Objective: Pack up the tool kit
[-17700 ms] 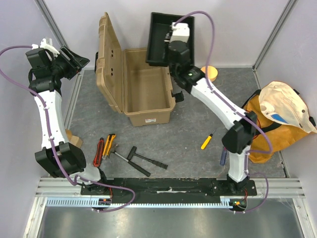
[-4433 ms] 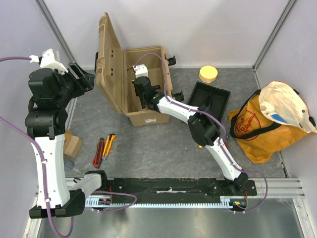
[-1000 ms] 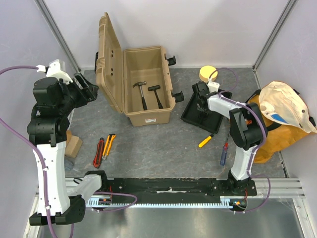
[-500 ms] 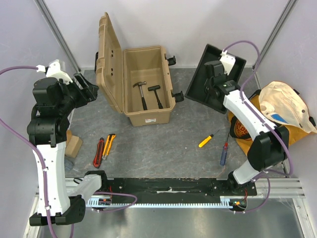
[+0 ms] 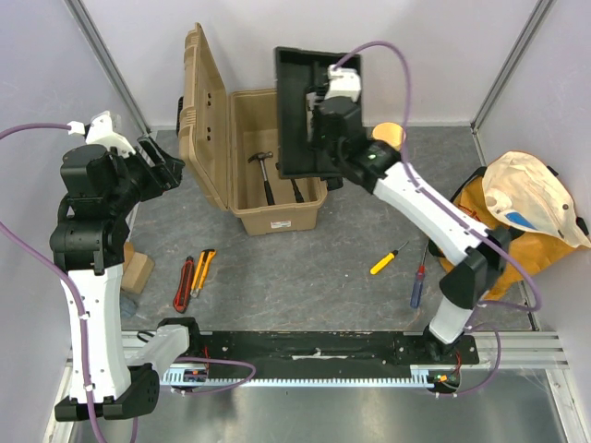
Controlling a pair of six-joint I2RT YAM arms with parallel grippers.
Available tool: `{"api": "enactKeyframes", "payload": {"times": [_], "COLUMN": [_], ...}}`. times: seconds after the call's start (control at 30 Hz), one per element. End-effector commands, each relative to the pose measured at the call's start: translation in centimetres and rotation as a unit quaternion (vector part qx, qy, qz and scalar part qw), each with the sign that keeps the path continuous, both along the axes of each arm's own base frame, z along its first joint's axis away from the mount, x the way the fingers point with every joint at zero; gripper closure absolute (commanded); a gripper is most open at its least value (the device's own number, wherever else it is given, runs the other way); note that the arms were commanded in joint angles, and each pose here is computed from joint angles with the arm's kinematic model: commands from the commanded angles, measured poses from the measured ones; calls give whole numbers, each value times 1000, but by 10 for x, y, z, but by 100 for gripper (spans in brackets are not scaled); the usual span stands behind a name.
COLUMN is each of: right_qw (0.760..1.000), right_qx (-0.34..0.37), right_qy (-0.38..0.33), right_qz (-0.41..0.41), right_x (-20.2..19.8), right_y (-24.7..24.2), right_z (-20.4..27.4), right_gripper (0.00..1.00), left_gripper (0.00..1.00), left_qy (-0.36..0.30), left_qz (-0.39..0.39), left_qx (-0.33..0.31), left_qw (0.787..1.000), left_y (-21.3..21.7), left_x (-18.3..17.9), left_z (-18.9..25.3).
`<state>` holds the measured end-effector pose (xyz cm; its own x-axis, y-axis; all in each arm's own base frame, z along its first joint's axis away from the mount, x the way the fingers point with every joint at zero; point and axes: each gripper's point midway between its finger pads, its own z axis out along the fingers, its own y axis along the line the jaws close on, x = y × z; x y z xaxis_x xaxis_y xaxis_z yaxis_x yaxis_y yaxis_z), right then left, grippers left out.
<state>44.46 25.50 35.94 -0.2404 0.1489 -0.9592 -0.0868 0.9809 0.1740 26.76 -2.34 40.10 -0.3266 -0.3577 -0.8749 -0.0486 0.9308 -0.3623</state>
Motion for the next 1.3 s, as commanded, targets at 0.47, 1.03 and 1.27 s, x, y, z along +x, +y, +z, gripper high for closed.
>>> {"api": "enactKeyframes", "payload": {"times": [0.47, 1.03, 1.27], "right_qw": [999, 996, 991], "right_qx": [-14, -31, -90], "right_qy": [42, 84, 101], "right_qz": [20, 18, -6], "right_x": [26, 26, 28], "right_y": [108, 149, 140], "right_z": [-50, -122, -150], "right_gripper": [100, 100, 100], "left_gripper": [26, 26, 26], "left_qy": [-21, -18, -13], "left_qz": [-4, -5, -7], "left_qx": [5, 2, 2], "left_qw": [1000, 1000, 1000], "left_y": [-1, -2, -3], "left_x": [-4, -1, -1], "left_z": [9, 8, 4]}}
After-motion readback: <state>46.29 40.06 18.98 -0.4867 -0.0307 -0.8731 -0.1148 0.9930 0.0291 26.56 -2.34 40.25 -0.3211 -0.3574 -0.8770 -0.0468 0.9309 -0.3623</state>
